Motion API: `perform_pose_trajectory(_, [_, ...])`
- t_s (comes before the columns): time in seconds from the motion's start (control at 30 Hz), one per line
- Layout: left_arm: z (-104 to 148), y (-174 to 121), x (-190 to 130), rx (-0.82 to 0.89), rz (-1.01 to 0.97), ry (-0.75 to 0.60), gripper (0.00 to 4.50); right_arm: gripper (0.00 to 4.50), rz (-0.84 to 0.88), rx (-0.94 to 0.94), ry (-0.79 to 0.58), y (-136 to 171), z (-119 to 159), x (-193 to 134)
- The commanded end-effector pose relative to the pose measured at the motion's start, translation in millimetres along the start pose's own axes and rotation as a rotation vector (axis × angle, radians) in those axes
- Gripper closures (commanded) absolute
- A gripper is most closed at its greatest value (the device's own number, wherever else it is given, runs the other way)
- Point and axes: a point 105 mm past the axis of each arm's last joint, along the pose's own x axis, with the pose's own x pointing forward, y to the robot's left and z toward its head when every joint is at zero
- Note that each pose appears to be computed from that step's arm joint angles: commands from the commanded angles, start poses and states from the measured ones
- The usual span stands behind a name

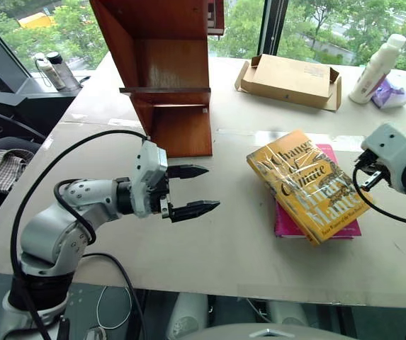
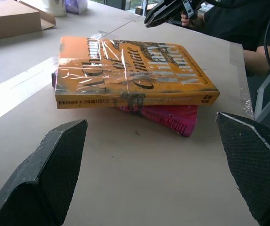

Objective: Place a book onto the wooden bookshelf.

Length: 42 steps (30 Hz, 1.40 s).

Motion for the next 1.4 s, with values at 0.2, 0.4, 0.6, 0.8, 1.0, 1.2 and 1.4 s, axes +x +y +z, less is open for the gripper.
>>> perform_pose_trajectory(0.2, [-1.9, -14.5, -2.7, 0.043, 0.0, 0.001, 0.0, 4.46, 0.199, 0.01, 0.044, 21.5, -7.8, 36.8])
perform_pose_trajectory(0.4, [-8.8, -15.4, -8.0, 0.03, 0.031, 0.007, 0.0, 4.46, 0.286, 0.061, -0.067, 36.3, 22.3, 39.9])
perform_pose_trajectory(0.6, [-18.5, -14.9, -11.0, 0.0, 0.053, 0.012, 0.0, 4.46, 0.289, 0.094, -0.115, 44.6, 34.4, 41.6])
perform_pose_trajectory(0.8, [-26.8, -4.8, -14.2, -0.139, 0.12, -0.007, 0.0, 4.46, 0.223, 0.126, -0.3, 21.9, 23.3, 6.8])
perform_pose_trajectory(1.0, [-40.2, -4.3, -15.0, -0.388, 0.131, -0.006, 0.0, 4.23, 0.299, 0.074, -0.455, 20.9, -2.3, -56.1])
perform_pose_trajectory(1.2, [-49.8, -2.9, -7.0, -0.719, 0.11, -0.003, 0.0, 1.72, 0.421, 0.114, -0.67, 30.1, -2.0, -104.4])
perform_pose_trajectory(1.4, [-48.6, 3.5, 11.6, -0.925, 0.07, -0.049, 0.0, 0.09, 0.442, 0.114, -0.773, 23.3, 5.7, -122.5])
